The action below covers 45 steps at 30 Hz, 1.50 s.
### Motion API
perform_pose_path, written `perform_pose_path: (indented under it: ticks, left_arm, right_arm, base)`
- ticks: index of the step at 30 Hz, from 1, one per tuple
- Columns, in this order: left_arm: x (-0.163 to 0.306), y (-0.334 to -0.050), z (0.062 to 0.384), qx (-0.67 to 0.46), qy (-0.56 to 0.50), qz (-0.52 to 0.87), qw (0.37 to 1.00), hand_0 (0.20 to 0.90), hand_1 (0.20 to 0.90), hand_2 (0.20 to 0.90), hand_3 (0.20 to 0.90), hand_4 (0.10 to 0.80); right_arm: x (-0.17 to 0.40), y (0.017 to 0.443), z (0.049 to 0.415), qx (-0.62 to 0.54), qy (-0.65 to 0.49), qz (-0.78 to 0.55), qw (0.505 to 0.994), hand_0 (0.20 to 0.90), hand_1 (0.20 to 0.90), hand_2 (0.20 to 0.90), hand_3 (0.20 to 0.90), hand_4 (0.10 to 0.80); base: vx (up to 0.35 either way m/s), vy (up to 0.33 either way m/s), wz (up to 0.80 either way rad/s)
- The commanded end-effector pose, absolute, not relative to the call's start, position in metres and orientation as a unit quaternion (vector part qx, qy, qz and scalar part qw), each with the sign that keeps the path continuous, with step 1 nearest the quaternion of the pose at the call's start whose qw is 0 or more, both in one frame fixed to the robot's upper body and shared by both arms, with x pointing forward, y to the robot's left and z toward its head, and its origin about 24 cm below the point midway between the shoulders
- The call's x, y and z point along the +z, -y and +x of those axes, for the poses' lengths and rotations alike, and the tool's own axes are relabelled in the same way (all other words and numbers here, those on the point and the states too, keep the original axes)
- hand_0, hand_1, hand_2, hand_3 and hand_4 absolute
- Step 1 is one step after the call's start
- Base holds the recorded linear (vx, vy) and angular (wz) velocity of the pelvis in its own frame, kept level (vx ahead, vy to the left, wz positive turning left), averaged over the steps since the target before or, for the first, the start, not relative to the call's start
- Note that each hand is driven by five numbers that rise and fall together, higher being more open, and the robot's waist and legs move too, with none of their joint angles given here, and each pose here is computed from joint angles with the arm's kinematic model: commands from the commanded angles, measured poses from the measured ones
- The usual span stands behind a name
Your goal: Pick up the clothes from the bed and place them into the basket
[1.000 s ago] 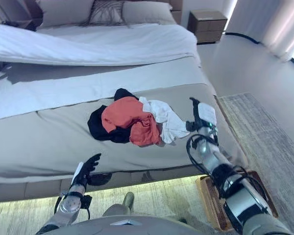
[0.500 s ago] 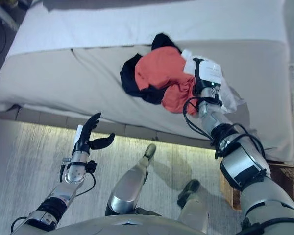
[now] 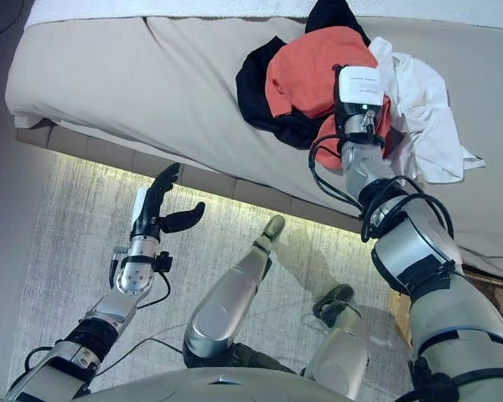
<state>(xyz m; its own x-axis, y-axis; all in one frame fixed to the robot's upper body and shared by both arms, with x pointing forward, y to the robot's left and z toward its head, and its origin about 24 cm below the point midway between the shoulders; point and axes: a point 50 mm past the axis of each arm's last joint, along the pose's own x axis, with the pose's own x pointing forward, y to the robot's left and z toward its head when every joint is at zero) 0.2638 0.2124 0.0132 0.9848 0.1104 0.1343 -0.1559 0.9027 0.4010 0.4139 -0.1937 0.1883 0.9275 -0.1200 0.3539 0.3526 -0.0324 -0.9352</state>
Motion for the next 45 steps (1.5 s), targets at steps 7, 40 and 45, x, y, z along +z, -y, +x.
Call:
perform_pose_path:
  ticks: [7,40,45]
  left_arm:
    - [0.064,-0.213,0.265,0.059,0.184,0.172,0.966,0.900,0.900,0.900,0.900,0.800]
    - [0.047,-0.218,0.272,0.040,0.111,0.196,0.973,0.900,0.900,0.900,0.900,0.800]
    - [0.027,-0.220,0.267,0.043,0.057,0.208,0.975,0.900,0.900,0.900,0.900,0.800]
  right_arm:
    - [0.278,0.215,0.418,-0.263,0.072,-0.767,0.581,0.900,0.900,0.900,0.900,0.800]
    - [0.314,0.235,0.405,-0.351,0.150,-0.682,0.624,0.300,0.300,0.300,0.200,0.100]
    - [0.325,0.239,0.397,-0.360,0.191,-0.606,0.683,0.300,0.300,0.300,0.200,0.100]
  base:
    - [-0.022,0.030,0.01]
    - [-0.012,-0.016,-0.06]
    - [0.044,0.025,-0.14]
